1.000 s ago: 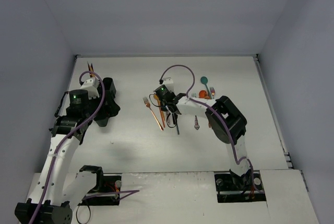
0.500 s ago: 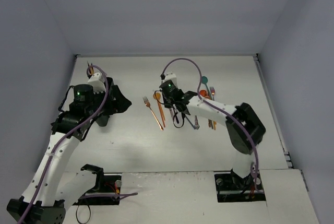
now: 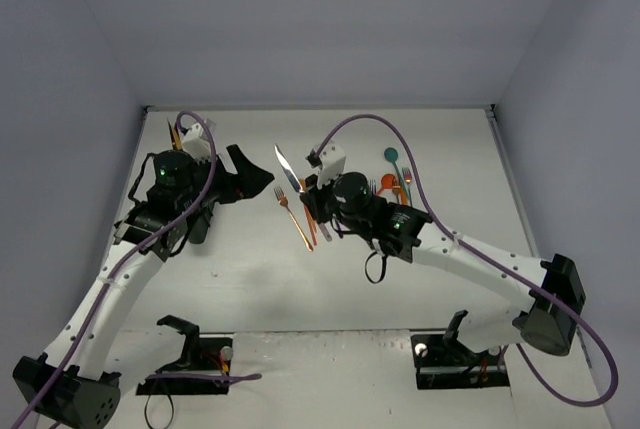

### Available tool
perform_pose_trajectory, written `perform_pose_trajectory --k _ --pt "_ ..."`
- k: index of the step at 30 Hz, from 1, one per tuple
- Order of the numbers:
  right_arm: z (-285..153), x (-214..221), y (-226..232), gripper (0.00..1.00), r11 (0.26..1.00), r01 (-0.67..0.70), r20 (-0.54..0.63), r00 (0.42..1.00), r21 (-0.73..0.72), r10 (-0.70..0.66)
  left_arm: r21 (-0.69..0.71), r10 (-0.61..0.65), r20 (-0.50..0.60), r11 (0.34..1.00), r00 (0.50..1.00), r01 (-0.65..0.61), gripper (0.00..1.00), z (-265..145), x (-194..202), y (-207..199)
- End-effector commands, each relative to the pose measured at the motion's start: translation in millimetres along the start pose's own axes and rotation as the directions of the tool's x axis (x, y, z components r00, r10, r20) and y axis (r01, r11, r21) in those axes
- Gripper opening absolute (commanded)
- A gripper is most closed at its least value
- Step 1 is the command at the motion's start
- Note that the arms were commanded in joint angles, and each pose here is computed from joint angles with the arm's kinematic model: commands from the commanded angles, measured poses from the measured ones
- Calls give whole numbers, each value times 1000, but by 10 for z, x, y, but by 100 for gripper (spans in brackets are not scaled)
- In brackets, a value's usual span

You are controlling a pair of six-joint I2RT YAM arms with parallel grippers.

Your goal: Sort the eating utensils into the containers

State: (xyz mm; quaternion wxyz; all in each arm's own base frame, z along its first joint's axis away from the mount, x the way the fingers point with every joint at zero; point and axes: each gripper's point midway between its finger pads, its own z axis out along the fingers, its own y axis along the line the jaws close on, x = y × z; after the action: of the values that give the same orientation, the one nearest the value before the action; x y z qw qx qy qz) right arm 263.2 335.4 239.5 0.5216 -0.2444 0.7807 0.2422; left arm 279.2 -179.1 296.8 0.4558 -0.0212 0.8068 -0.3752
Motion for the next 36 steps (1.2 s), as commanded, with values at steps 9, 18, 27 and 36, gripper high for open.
perform_pose_trajectory --k 9,18,27,36 --pt "-261 -563 244 0 989 -2 203 979 -147 32 122 -34 86 992 996 23 73 232 -309 -467" --pt "-266 -524 247 0 989 3 200 979 -151 28 147 -48 80 988 996 36 28 399 -277 -609" --pt "-251 -426 190 24 992 1 191 981 -128 24 161 -38 138 987 990 16 0 375 -358 -658" --pt "-308 -332 -75 72 999 -39 199 979 -9 40 -294 296 217 928 930 -227 0 79 -841 -9"
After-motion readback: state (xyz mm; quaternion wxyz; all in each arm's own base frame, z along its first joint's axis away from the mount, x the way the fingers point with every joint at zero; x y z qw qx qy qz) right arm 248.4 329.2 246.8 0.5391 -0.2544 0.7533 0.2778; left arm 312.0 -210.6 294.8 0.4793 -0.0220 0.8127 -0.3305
